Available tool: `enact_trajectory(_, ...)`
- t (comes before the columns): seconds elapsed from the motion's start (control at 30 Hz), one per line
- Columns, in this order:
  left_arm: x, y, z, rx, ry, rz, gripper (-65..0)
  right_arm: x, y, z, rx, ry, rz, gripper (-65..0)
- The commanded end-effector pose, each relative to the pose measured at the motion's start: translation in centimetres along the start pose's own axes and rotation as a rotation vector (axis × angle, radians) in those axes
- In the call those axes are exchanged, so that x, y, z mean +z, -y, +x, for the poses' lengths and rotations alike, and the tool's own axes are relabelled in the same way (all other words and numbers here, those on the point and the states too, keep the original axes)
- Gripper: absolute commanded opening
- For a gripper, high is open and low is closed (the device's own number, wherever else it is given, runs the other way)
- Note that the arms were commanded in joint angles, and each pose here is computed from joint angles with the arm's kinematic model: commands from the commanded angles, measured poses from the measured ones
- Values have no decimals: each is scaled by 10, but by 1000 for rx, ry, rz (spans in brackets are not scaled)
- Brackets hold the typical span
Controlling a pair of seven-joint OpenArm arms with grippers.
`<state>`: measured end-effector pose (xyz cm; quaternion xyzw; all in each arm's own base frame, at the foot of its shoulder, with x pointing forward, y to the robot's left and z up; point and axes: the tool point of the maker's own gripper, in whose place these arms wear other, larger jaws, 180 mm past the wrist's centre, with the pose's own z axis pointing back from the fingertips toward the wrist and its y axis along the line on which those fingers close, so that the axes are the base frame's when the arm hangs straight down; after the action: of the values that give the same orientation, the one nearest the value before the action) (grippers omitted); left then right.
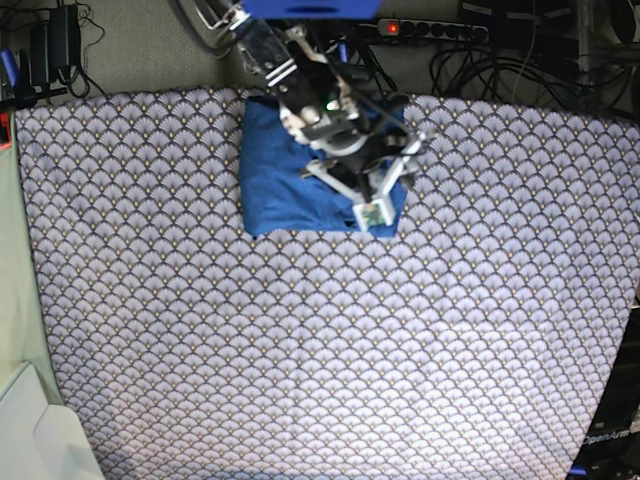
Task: Fold the T-shirt properly
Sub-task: 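Press and smooth the folded bundle with the right gripper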
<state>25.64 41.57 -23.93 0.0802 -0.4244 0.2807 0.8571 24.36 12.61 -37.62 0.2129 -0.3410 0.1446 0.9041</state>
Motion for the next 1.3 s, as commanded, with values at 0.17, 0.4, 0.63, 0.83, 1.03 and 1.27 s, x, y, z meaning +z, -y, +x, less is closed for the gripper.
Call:
enact_trajectory(0.17,6,0,20,-13,57,4,-103,16,-54,36,76,130,127,-352)
enact_trajectory(0.4,5,-2,18,-12,50,9,-104,35,-18,75,129,283,68,-355)
enact_trajectory(0.63,6,-1,17,-13,43,5,-104,39,74,79,62,284,-131,-551)
enact_trajectory(0.83,6,-1,15,-15,38,7,-104,43,103,59,-5,248,-198,-650)
enact_trajectory(1.03,6,-1,15,-13,39,6,-105,41,95,31,-33,190,-186,-650)
enact_trajectory(1.27,6,-1,14,-14,37,7,-105,33,53,-6,61,93,-86,-650)
